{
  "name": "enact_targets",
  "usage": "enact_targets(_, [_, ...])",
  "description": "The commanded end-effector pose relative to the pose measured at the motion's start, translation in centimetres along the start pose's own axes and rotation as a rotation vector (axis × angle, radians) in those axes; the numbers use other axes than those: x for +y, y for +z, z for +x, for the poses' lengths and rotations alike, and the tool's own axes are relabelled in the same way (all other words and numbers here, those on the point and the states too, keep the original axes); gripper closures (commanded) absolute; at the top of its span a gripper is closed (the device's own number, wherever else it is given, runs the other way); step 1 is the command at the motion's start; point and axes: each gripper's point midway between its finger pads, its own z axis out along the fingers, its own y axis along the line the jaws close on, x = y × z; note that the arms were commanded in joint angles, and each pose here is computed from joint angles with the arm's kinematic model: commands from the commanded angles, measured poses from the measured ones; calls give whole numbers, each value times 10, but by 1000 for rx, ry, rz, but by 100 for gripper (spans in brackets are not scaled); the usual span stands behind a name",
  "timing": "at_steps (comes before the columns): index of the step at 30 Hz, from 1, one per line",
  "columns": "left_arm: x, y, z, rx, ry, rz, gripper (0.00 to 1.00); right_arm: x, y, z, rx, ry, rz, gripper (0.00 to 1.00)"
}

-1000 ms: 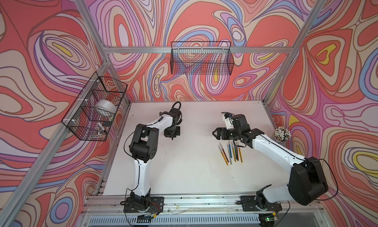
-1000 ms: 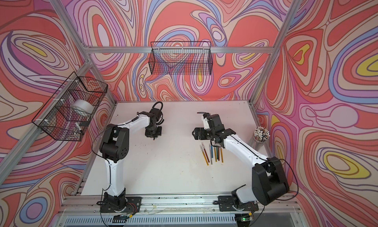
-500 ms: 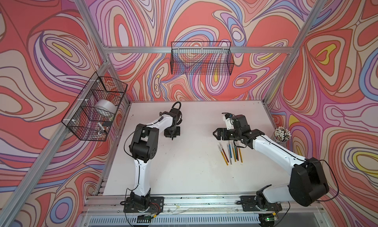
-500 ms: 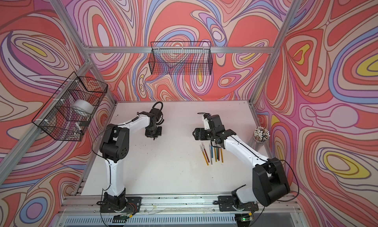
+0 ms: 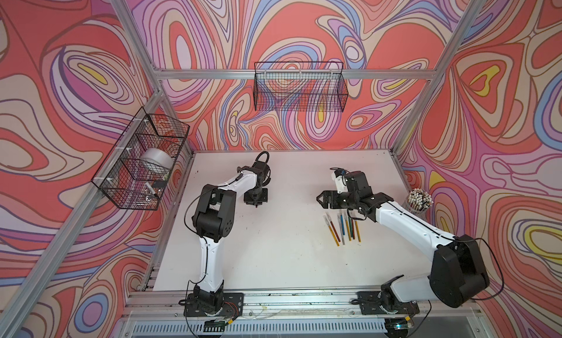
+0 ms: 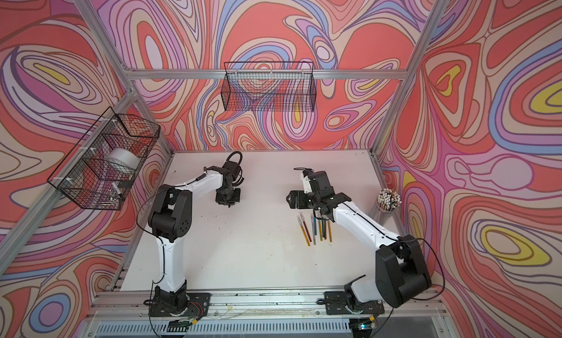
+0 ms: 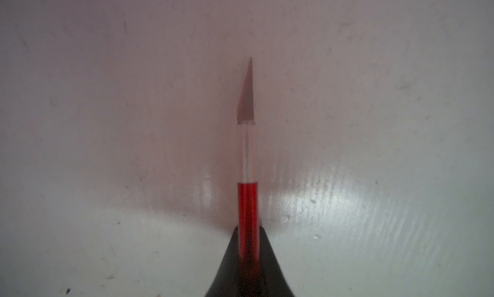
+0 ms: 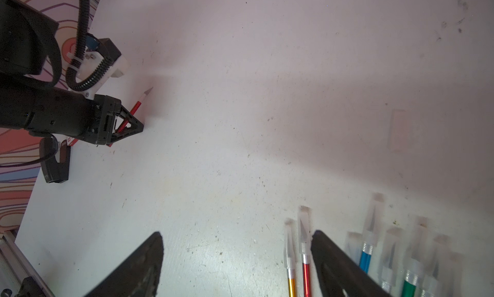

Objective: Remove protective caps from carving knives
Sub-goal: Place the carving knife at the center of the board.

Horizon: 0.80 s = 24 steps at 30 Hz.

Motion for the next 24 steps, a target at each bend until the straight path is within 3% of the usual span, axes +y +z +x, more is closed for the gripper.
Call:
enact_targets(1, [8,7,2,27,0,-35,85,3,-5,-2,-22,-9,-3,12])
enact_targets(18, [9,8,1,35,-4,-40,89,3,-5,-3,-25,-9,-2,12])
enact_targets(24, [9,8,0,33,-5,-37,84,3,-6,-2,-26,-9,-2,12])
